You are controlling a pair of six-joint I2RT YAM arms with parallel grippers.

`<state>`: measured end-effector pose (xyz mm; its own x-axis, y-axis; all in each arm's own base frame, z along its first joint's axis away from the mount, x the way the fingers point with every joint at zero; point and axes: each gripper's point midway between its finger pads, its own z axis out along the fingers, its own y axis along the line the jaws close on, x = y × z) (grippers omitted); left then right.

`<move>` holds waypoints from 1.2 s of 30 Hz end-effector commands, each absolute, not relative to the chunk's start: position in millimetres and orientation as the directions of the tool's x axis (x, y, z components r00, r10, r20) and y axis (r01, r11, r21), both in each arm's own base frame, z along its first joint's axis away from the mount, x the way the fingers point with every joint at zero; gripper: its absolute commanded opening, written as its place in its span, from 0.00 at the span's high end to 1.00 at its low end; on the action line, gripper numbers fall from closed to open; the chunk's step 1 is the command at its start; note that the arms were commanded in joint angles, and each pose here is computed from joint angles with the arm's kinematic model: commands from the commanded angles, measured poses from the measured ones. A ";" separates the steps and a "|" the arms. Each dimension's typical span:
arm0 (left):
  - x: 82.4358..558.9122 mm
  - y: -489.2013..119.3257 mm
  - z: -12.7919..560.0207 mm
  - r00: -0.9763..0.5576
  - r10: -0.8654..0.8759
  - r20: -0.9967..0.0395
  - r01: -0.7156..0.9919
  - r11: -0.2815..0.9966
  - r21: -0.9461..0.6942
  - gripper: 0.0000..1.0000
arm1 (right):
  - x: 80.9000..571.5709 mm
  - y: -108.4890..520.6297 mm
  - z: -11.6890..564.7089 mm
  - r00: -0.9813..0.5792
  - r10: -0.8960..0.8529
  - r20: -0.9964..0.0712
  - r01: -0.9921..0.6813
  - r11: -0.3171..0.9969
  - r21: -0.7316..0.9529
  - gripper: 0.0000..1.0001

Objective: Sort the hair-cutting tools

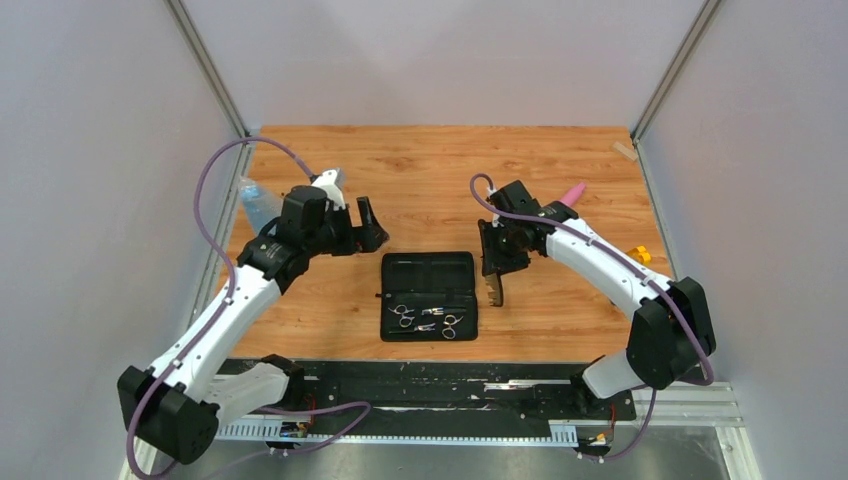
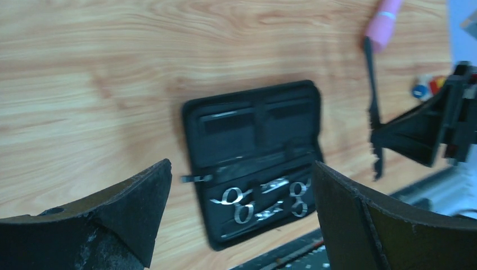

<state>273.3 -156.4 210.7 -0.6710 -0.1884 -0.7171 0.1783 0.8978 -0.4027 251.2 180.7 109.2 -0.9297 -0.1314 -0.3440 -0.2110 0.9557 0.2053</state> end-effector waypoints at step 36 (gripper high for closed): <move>340.9 -294.7 202.2 -0.841 -0.383 -0.382 0.137 0.532 -0.836 0.97 | 258.2 303.1 193.1 -0.701 -0.292 -0.651 -0.575 0.771 0.274 0.65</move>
